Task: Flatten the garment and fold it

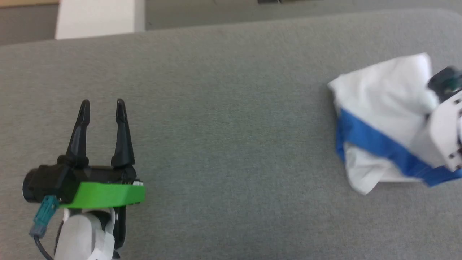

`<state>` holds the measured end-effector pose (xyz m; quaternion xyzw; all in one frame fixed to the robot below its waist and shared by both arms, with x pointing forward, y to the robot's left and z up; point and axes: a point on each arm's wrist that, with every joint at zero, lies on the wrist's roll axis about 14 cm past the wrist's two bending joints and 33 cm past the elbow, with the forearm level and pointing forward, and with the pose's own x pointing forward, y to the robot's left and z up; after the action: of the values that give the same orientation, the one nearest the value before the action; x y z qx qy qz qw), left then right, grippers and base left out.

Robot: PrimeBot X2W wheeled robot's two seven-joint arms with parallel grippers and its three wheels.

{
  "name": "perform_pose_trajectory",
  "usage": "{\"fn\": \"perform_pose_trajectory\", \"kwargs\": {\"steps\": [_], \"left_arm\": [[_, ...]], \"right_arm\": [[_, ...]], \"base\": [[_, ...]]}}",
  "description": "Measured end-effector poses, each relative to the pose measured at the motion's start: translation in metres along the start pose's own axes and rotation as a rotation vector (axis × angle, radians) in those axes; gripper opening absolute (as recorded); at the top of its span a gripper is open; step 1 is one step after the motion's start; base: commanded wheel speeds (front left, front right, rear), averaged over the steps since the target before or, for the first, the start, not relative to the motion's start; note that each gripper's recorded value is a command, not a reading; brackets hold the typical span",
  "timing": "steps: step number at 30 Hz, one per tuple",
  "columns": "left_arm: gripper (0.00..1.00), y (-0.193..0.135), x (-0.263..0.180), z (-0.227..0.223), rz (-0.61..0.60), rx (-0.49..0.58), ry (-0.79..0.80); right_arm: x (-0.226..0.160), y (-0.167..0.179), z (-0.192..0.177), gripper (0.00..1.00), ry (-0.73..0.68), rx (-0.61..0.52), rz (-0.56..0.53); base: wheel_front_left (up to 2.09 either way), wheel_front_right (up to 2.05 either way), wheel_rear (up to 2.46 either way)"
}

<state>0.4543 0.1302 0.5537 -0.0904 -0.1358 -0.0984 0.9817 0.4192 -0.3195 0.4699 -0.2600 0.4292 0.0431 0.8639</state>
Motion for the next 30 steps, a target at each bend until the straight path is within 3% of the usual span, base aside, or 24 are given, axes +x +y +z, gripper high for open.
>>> {"fn": "perform_pose_trajectory", "kwargs": {"steps": [11, 17, 18, 19, 20, 25, 30], "left_arm": [[1.0, -0.017, 0.041, -0.077, -0.121, -0.002, 0.109], [1.0, -0.009, 0.044, -0.118, -0.119, -0.011, 0.177], [1.0, -0.007, 0.043, -0.125, -0.116, -0.013, 0.192], [1.0, -0.006, 0.042, -0.13, -0.113, -0.014, 0.202], [1.0, -0.003, 0.041, -0.136, -0.109, -0.014, 0.215], [1.0, 0.006, 0.036, -0.147, -0.089, -0.006, 0.241], [1.0, 0.014, 0.033, -0.138, -0.061, 0.009, 0.231]], "right_arm": [[0.031, -0.108, -0.062, 0.0, 0.176, -0.016, -0.249], [0.06, -0.132, -0.072, 0.0, 0.213, -0.061, -0.306], [0.066, -0.134, -0.073, 0.11, 0.22, -0.064, -0.311], [0.07, -0.135, -0.074, 0.61, 0.221, -0.073, -0.315], [0.075, -0.137, -0.073, 1.0, 0.216, -0.081, -0.321], [0.093, -0.143, -0.072, 1.0, 0.217, -0.076, -0.34], [0.089, -0.15, -0.04, 1.0, 0.078, -0.025, -0.357]], "base": [[0.0, 0.0, 0.0], [0.0, 0.0, 0.0], [0.0, 0.0, 0.0], [0.0, 0.0, 0.0], [0.0, 0.0, 0.0], [0.0, 0.0, 0.0], [0.0, 0.0, 0.0]]}}
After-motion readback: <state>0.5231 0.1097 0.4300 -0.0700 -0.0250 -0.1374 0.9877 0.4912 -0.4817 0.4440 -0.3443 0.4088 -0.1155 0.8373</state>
